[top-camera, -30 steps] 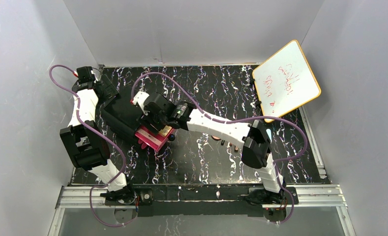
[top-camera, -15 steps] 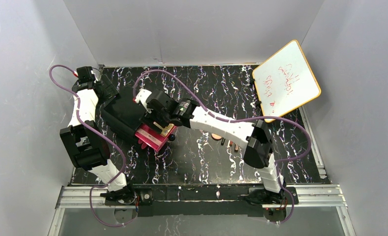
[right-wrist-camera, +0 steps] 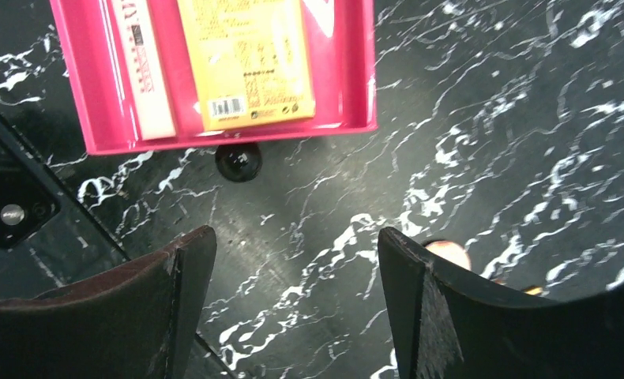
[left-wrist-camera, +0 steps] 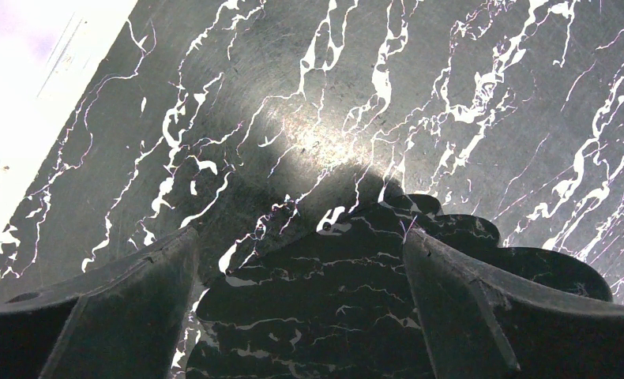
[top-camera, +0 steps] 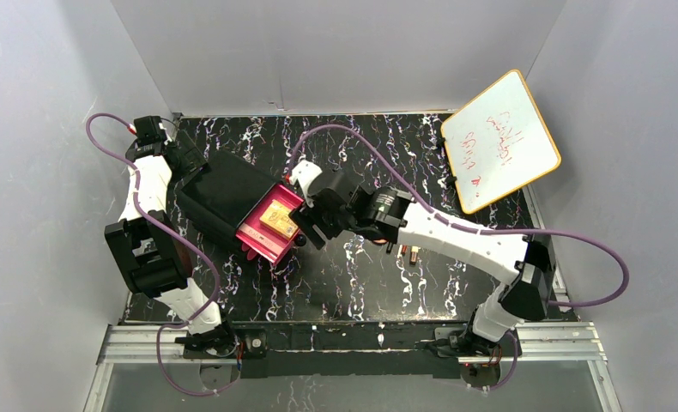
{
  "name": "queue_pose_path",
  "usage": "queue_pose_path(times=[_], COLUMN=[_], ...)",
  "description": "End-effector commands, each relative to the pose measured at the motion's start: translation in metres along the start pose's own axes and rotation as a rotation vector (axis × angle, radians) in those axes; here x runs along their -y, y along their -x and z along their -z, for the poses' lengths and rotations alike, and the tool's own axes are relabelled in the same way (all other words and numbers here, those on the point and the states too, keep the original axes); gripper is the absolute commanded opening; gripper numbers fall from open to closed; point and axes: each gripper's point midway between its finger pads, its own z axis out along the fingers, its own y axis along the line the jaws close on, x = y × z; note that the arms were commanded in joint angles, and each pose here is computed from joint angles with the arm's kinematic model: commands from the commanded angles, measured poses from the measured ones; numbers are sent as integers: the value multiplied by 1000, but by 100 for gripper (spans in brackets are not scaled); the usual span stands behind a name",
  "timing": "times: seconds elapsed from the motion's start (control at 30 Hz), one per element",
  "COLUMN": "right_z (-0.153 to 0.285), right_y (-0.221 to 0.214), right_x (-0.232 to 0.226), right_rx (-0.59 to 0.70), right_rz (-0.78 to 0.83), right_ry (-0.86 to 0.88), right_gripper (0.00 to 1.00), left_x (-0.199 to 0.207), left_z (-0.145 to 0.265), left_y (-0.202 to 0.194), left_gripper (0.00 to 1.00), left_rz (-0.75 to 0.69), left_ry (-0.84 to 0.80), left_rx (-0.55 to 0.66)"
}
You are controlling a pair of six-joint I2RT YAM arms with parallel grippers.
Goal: Organize the makeup
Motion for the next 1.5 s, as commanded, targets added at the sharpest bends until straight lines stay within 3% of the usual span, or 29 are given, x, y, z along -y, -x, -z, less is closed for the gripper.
queue_pose_path(times=[0.0,0.23,0.57,0.93,1.47], right_z=[-11,-42,-82,-111,-138], right_y=[-17,-11,28,79,90], right_x=[-18,-30,-45,-55,-58], right_rx=[5,18,75,146,225], right_rz=[-96,-119,-76,2,-21], right_ry=[63,80,109,126,145], right_gripper=[83,84,99,99,99], left_x=[6,7,8,11,11], left_z=[5,6,6,6,6], left_y=[-25,-26,-27,-30,-31], left_gripper=[98,98,98,98,98], left_rz=[-44,-48,-51,-55,-58], left_ry=[-24,-23,-28,-37,-37], left_rx=[-98,-96,-96,-100,-100])
